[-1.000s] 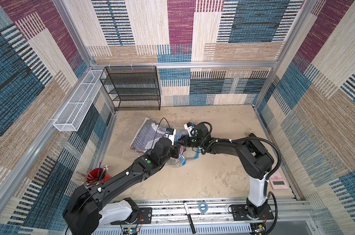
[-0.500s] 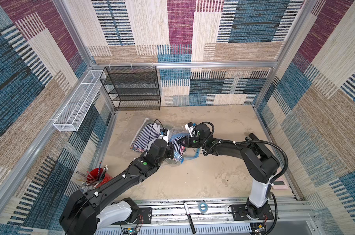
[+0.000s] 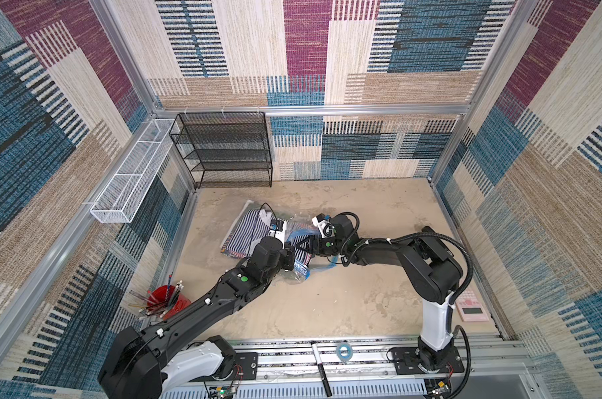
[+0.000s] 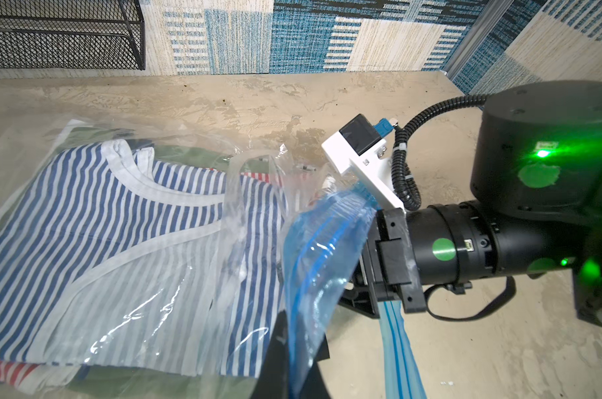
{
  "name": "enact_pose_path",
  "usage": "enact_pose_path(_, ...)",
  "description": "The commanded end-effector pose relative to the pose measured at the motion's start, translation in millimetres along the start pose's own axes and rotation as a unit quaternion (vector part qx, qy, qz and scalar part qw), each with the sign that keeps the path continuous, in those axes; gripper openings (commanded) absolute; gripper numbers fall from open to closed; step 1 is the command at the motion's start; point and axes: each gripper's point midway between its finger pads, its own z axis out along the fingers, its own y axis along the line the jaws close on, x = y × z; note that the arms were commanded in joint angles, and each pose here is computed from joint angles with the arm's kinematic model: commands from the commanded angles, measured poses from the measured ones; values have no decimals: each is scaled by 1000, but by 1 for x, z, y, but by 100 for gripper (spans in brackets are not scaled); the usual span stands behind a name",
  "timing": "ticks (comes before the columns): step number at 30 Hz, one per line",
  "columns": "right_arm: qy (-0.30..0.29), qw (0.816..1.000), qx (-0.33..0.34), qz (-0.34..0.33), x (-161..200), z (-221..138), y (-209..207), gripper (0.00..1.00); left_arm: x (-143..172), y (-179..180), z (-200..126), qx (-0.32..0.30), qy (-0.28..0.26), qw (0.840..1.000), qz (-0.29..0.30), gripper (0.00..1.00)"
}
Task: Take the tank top out of the vacuum bag
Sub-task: Take out the tank top from the vacuum bag.
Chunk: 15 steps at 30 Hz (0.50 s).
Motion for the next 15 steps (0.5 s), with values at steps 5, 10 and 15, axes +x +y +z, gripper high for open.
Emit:
enact_pose_path(5, 2, 999, 36, 28, 3, 0, -25, 64, 0, -3, 3, 3, 8, 1000, 0, 0)
enact_pose_path(10, -2, 999, 44, 29, 3, -6, -26, 64, 1, -4, 5, 5, 9, 1000, 1, 0)
enact_pose_path(15, -3, 998, 53, 32, 7, -11, -29, 64, 3, -6, 4, 13, 10, 1000, -2, 0)
